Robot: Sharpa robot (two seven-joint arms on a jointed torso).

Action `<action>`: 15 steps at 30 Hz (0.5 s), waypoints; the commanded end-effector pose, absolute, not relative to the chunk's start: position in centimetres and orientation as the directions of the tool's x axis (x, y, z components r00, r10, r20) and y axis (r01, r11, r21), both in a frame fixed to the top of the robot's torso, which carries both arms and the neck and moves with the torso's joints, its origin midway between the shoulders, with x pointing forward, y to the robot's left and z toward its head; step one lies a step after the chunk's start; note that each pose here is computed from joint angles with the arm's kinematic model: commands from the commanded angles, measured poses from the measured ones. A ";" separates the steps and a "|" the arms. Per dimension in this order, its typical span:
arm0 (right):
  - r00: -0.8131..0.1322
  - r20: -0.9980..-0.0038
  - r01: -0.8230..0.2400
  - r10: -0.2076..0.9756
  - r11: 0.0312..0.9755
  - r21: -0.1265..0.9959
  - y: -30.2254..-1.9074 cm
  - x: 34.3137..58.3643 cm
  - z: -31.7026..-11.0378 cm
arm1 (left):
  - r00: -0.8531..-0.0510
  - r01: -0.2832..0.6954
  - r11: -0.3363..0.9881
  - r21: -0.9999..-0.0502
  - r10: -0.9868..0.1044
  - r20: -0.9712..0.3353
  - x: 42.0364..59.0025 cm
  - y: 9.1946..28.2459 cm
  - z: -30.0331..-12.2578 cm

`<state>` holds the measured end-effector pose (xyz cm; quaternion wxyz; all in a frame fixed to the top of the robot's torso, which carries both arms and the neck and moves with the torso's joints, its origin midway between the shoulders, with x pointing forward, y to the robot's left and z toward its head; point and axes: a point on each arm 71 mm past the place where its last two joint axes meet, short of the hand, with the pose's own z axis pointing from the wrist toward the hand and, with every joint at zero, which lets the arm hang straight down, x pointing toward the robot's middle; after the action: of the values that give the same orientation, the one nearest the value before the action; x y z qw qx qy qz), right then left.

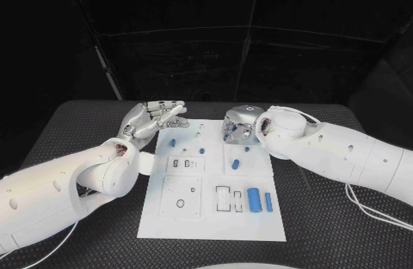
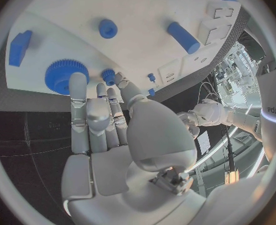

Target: Assemble the parts on the task board

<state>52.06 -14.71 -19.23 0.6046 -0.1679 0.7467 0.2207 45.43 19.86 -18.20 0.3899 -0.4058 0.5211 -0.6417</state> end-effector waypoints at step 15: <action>-0.233 -0.972 -0.512 -0.019 0.852 0.106 -14.5 52.4 -19.6 | -0.387 0.080 -0.159 -0.984 -0.915 0.116 45.3 19.7 -18.0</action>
<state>52.40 -14.54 -19.59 0.5955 -0.1708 0.7558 0.2119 45.37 19.88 -18.19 0.3882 -0.4056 0.5225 -0.6417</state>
